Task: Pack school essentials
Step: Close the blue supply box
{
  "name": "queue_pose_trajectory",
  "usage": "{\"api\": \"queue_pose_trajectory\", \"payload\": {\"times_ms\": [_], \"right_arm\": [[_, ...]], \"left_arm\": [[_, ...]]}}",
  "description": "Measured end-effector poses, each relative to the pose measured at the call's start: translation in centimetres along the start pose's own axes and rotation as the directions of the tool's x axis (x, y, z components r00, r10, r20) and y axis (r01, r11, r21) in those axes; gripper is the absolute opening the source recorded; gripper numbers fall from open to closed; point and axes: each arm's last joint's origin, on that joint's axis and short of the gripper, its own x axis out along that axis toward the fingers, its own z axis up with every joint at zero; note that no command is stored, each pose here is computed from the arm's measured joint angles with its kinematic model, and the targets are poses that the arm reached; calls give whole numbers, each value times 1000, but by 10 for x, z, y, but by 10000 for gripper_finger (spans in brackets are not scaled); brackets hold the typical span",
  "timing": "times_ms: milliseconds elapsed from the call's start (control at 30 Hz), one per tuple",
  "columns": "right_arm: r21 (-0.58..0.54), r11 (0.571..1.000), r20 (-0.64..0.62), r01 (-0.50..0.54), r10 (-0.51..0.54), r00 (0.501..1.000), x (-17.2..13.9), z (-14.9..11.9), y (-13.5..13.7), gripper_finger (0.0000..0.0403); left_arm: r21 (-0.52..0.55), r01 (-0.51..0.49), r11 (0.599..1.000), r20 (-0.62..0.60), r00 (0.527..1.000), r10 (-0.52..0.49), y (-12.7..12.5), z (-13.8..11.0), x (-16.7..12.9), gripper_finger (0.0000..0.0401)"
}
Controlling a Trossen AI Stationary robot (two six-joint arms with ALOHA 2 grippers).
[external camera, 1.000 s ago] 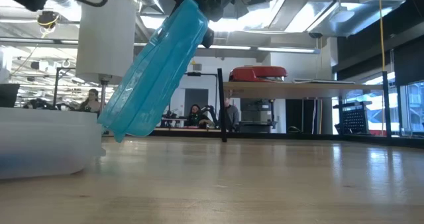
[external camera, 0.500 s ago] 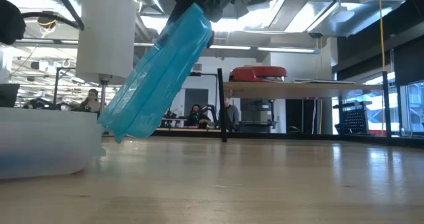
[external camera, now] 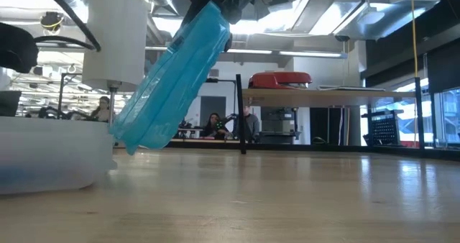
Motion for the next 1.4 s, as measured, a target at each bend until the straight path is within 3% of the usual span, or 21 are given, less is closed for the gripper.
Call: {"api": "queue_pose_trajectory", "payload": {"times_ms": [267, 567, 767, 1000, 1233, 1400], "right_arm": [[31, 999, -17, 7, -6, 1000, -10, 4, 2, 4], [75, 969, -135, 236, -225, 965, -40, 12, -3, 4], [114, 950, -277, 292, -252, 927, -30, -11, -14, 4], [139, 952, -420, 273, -193, 887, -2, -54, -32, 4], [195, 974, -380, 116, -34, 924, 22, -79, -40, 4], [233, 970, -344, 67, 18, 939, 33, -90, -41, 4]], "left_arm": [[10, -1, 1000, 12, 1000, 1, 0, 2, 0, 113], [12, -1, 1000, 12, 1000, 1, 0, 2, 0, 113], [12, -1, 1000, 11, 1000, 1, 0, 2, 0, 113], [11, 13, 1000, 13, 1000, -13, -1, 3, 0, 113], [10, 18, 1000, 14, 1000, -18, -2, 3, 0, 113], [9, 19, 1000, 15, 1000, -19, -2, 3, 0, 113]]}}
